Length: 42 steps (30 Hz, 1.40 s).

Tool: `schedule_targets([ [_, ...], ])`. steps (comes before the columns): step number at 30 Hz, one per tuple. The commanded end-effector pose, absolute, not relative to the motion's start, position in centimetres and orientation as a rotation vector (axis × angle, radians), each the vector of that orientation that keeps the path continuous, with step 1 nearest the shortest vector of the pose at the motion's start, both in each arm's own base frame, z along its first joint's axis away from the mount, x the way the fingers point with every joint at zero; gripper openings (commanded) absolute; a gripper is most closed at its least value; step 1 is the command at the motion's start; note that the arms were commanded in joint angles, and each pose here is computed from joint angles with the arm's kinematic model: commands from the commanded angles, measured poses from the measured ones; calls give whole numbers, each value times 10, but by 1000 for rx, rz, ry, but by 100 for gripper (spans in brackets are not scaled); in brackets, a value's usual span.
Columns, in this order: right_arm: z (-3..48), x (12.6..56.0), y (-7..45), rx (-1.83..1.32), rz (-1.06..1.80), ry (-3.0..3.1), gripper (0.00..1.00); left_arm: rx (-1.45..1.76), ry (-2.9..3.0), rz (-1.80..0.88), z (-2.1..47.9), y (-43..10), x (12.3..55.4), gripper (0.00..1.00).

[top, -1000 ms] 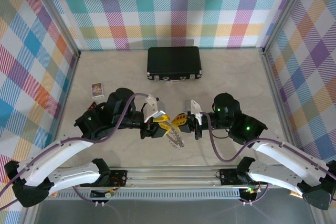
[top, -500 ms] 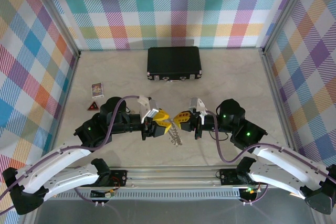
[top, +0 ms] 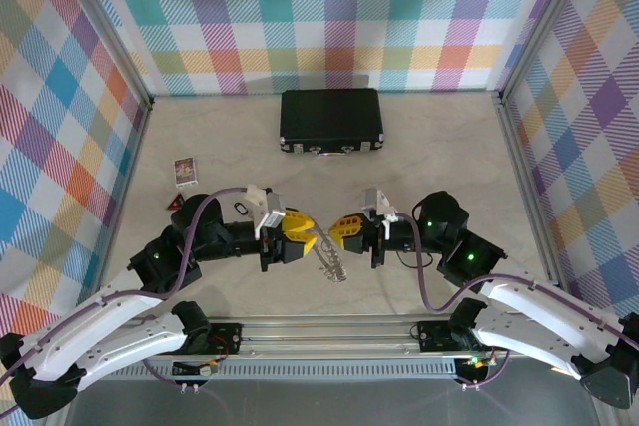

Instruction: Put the keys on the keyring

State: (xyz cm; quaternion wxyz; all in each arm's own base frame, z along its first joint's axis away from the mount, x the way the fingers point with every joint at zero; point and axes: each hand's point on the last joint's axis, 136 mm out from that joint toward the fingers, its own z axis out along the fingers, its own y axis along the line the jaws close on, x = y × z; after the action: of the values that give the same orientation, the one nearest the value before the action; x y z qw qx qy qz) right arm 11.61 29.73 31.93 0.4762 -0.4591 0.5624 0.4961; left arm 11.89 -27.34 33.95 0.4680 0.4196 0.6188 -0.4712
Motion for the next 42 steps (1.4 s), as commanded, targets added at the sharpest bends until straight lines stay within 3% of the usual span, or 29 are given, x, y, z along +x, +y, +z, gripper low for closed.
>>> schedule_targets([
  [1,346,103,296,-1144,1259,1233,0,1070,1487,-1207,348,-272,107,35],
  [25,365,89,294,-1182,1303,1135,0,1126,1410,-1278,362,-283,100,22],
  [42,364,92,295,-1175,1293,1148,0,1137,1392,-1297,363,-294,106,6],
])
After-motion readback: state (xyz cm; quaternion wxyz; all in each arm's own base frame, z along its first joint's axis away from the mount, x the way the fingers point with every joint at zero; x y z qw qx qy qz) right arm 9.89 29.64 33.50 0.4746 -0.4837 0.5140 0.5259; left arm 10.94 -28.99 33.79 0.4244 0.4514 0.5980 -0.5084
